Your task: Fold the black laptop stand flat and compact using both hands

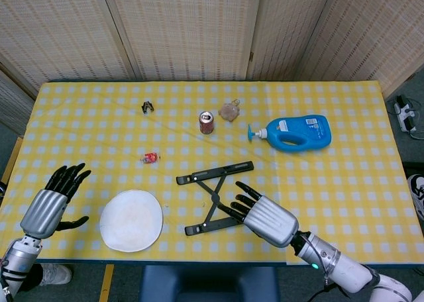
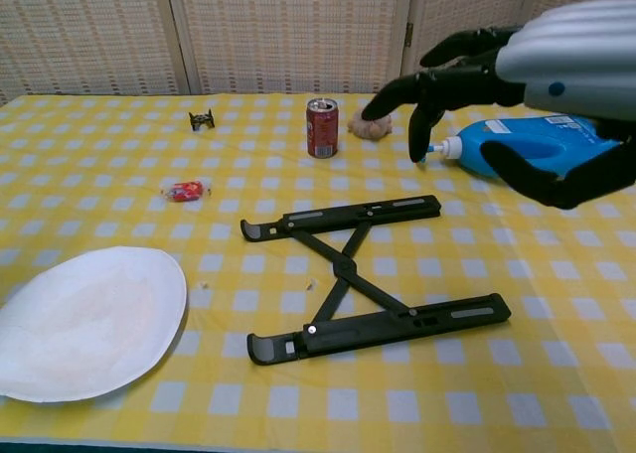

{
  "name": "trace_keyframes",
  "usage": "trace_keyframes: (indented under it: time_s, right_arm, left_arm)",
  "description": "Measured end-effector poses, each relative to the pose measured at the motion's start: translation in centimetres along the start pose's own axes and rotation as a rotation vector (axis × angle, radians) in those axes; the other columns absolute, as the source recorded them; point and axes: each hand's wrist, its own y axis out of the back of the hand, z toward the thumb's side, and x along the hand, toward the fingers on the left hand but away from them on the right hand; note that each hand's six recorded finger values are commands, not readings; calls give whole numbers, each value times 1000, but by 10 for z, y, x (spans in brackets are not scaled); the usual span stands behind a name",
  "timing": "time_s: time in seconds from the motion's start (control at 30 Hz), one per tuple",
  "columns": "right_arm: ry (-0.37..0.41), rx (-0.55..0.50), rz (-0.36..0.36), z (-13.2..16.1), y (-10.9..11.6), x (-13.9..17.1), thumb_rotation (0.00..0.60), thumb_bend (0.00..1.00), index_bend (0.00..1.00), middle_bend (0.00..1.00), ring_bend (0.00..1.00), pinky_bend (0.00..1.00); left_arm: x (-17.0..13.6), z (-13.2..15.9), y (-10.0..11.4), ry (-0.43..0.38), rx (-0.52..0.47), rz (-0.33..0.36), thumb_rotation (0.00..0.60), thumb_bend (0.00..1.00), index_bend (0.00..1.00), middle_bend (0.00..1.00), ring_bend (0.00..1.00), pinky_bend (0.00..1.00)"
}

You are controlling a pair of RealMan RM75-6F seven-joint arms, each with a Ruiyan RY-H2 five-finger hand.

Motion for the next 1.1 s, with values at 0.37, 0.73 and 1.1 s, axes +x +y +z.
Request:
trace_keyframes:
  time_s: [0.37, 0.73, 1.1]
  right_arm:
    - [-133, -72, 153, -27, -46, -23, 600, 794, 0, 77, 96, 31]
    - [-291, -95, 251, -71, -81, -95, 600, 794, 0, 79, 88, 31]
    - [-377, -88, 345, -87, -111, -148, 600, 869, 0, 83, 77, 21]
  left_arm:
    - [16, 17, -11, -51, -48, -41, 600, 134, 16, 14, 0, 0]
    - [-1, 5, -25, 13, -93, -66, 600, 135, 14, 14, 0, 0]
    - [-22, -11, -37, 90, -140, -74, 600, 135, 9, 14, 0, 0]
